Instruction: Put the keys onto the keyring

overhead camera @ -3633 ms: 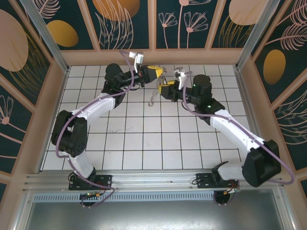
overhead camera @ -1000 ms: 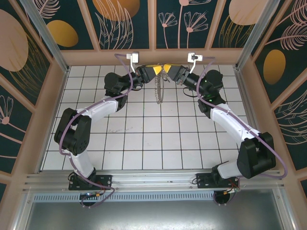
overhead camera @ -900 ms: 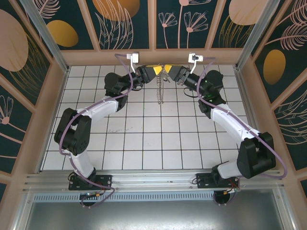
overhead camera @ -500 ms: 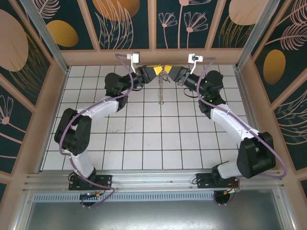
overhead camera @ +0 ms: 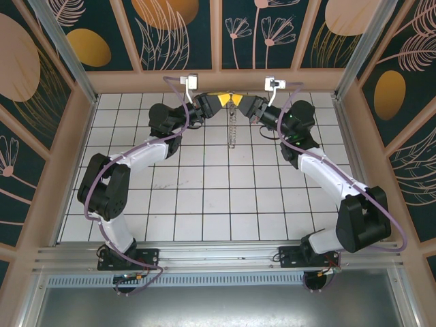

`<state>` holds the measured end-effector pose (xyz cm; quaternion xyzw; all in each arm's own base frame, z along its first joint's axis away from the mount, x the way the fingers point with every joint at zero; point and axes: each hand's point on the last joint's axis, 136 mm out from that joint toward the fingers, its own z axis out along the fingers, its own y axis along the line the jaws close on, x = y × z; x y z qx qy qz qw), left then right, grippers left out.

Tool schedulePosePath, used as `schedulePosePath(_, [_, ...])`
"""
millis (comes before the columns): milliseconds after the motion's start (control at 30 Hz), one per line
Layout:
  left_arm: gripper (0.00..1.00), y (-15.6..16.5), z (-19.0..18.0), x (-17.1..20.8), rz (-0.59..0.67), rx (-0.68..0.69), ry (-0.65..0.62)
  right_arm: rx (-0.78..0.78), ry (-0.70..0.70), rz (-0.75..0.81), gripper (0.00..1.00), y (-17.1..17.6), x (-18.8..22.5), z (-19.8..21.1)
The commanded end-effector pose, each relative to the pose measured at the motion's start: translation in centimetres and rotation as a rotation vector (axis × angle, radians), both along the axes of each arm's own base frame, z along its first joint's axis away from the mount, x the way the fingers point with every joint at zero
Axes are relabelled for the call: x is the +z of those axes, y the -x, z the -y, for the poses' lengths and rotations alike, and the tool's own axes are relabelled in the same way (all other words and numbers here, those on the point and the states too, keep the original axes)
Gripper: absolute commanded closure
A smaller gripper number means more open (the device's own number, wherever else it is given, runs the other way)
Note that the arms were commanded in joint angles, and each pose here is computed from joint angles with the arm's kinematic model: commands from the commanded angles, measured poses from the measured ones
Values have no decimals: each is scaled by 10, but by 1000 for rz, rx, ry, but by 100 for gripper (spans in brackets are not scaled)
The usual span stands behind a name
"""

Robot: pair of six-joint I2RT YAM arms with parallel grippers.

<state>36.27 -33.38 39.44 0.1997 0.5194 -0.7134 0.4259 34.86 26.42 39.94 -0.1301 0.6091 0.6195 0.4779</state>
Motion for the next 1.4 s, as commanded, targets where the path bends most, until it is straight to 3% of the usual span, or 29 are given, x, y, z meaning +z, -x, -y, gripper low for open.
schedulePosePath(0, [85, 4, 2, 17, 81, 13, 7, 15, 24, 55, 100, 3, 8, 4])
schedulePosePath(67, [70, 0, 1, 16, 102, 41, -37, 28, 55, 67, 100, 2, 5, 6])
schedulePosePath(133, [63, -4, -2, 17, 125, 76, -84, 42, 100, 72, 100, -1, 1, 9])
schedulePosePath(367, [52, -28, -11, -3, 170, 142, -288, 142, 246, 103, 100, -10, -18, 12])
schedulePosePath(800, [54, -36, -3, -35, 193, -36, -448, 294, 316, 36, 100, -38, -65, 18])
schedulePosePath(1367, [60, -52, 7, -72, 101, -103, -454, 299, 289, 36, 100, -39, -62, 17])
